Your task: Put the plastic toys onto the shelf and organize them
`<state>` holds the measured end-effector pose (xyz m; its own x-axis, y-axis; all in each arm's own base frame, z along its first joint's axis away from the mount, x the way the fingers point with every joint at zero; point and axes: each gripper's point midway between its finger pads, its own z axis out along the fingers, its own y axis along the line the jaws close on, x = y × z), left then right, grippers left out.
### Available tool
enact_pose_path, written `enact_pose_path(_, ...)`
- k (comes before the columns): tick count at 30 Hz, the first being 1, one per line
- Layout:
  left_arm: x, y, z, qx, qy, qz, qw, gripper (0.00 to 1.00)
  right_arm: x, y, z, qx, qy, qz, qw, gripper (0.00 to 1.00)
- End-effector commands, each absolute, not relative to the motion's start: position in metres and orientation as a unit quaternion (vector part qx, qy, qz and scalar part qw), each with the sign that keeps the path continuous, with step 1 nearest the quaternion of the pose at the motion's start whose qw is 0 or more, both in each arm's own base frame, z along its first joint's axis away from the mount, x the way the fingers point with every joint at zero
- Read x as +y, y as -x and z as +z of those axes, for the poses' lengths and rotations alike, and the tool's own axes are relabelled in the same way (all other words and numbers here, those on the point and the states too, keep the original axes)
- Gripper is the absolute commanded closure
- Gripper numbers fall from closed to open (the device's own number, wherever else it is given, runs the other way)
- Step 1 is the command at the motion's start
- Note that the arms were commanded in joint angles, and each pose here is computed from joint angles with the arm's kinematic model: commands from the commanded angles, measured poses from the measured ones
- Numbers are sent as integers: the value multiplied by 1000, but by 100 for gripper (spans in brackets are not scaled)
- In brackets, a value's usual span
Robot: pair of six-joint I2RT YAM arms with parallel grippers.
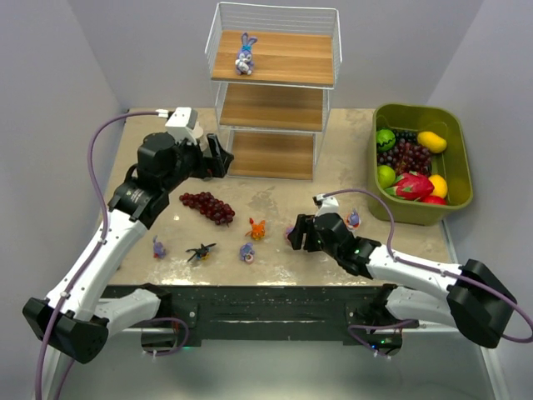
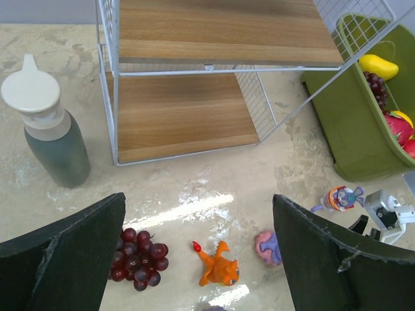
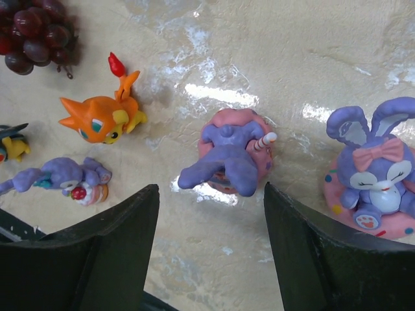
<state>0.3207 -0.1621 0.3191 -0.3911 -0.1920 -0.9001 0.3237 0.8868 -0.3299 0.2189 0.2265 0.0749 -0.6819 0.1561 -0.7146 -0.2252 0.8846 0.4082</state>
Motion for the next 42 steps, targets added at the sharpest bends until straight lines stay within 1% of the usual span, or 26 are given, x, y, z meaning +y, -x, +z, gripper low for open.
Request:
enact_pose_path(1, -162, -330, 330, 790, -41, -231, 567, 0, 229, -235, 80, 868, 20, 232, 439, 33)
enact_pose_path(11, -165, -339, 333, 790, -53, -223, 569, 0, 229, -241, 67, 866, 37, 215, 450, 43)
enact_pose_path(26, -166, -340, 335, 790, -58, -223, 568, 1, 231, -245, 54, 867, 42, 210, 451, 49)
enact_pose_path(29, -166, -339, 335, 790, -59, -223, 568, 0, 232, -245, 52, 868, 41, 208, 448, 56)
enact_pose_path(30, -166, -339, 335, 790, -58, -222, 569, 1, 232, -245, 51, 869, 41, 207, 448, 62)
enact_pose_path(33, -166, -339, 337, 789, -58, -222, 570, 0, 233, -245, 54, 869, 42, 207, 447, 76)
enact_pose_path(34, -166, -339, 337, 789, -58, -222, 570, 0, 231, -245, 53, 871, 42, 204, 445, 86)
enact_pose_path(37, -165, -339, 337, 789, -57, -221, 570, 0, 232, -246, 63, 871, 44, 202, 446, 100)
enact_pose_path(40, -164, -339, 339, 788, -55, -218, 573, 0, 235, -248, 84, 868, 45, 205, 449, 100)
enact_pose_path(42, -162, -339, 340, 789, -51, -214, 574, 0, 243, -253, 113, 859, 47, 221, 460, 100)
